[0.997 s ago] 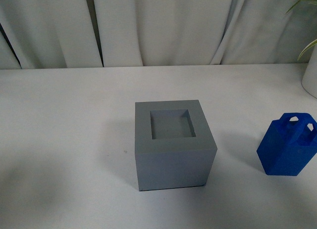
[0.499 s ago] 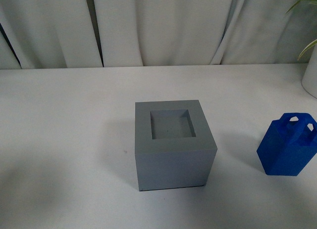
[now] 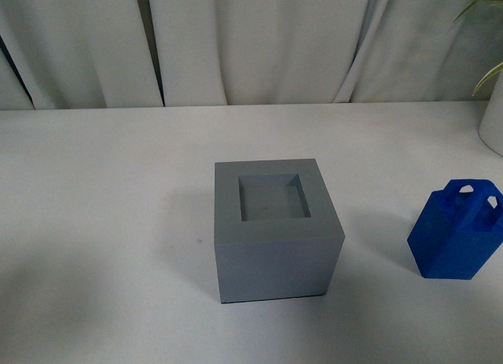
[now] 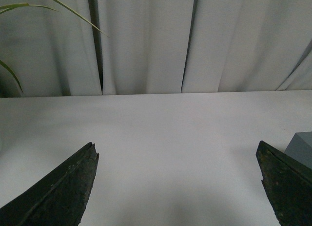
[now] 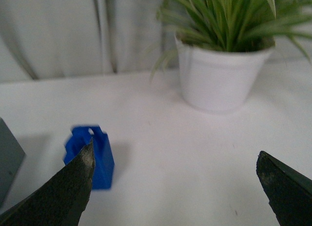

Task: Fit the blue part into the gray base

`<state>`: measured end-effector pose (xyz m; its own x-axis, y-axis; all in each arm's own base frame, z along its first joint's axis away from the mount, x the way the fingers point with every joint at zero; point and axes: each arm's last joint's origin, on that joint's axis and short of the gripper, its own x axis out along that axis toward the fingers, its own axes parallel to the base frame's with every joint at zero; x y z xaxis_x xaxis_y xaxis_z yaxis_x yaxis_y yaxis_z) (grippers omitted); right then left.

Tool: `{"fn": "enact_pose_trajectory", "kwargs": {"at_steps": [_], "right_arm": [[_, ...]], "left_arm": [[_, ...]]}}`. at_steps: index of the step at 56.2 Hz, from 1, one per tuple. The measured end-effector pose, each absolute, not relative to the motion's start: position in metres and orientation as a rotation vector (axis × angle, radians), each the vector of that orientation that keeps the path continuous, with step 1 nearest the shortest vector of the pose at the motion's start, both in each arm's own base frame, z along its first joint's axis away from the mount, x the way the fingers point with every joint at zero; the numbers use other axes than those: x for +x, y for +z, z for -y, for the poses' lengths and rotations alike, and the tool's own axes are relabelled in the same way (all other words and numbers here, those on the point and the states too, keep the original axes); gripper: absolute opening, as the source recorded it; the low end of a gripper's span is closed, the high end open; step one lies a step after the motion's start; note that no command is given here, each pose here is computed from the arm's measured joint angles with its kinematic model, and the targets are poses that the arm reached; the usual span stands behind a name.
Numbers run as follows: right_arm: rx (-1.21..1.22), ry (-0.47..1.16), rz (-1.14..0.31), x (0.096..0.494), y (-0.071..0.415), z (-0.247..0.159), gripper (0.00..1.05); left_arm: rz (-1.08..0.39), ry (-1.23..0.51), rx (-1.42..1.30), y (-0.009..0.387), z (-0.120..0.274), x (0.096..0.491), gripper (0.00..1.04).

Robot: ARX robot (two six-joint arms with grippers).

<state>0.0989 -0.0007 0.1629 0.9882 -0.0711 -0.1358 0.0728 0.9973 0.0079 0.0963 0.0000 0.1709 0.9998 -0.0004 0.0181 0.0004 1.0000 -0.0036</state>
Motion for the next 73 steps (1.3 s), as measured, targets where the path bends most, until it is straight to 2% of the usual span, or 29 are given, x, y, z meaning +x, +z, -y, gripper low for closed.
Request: {"fn": "enact_pose_trajectory", "kwargs": {"at_steps": [5,11,16,28,37,59,73], "right_arm": [[0.015,-0.078,-0.199,0.105,0.163,0.0,0.97],[-0.006,-0.012,-0.187,0.12,0.186,-0.001,0.97],[-0.05,0.109,-0.236,0.143,0.209,-0.004,0.97],[-0.234,0.409,-0.451,0.206,0.252,-0.01,0.97],[-0.381,0.578,-0.613,0.241,0.269,-0.015,0.97],[-0.721,0.934,-0.962,0.297,0.277,-0.041,0.97],[-0.877,0.982,-1.082,0.311,0.254,-0.053,0.97]], "left_arm": [[0.018,0.0,-0.004,0.171,0.0,0.096,0.99],[0.018,0.0,-0.004,0.171,0.0,0.096,0.99],[0.018,0.0,-0.004,0.171,0.0,0.096,0.99],[0.018,0.0,-0.004,0.171,0.0,0.096,0.99],[0.018,0.0,-0.004,0.171,0.0,0.096,0.99],[0.018,0.0,-0.004,0.171,0.0,0.096,0.99],[0.018,0.0,-0.004,0.171,0.0,0.096,0.99]]}}
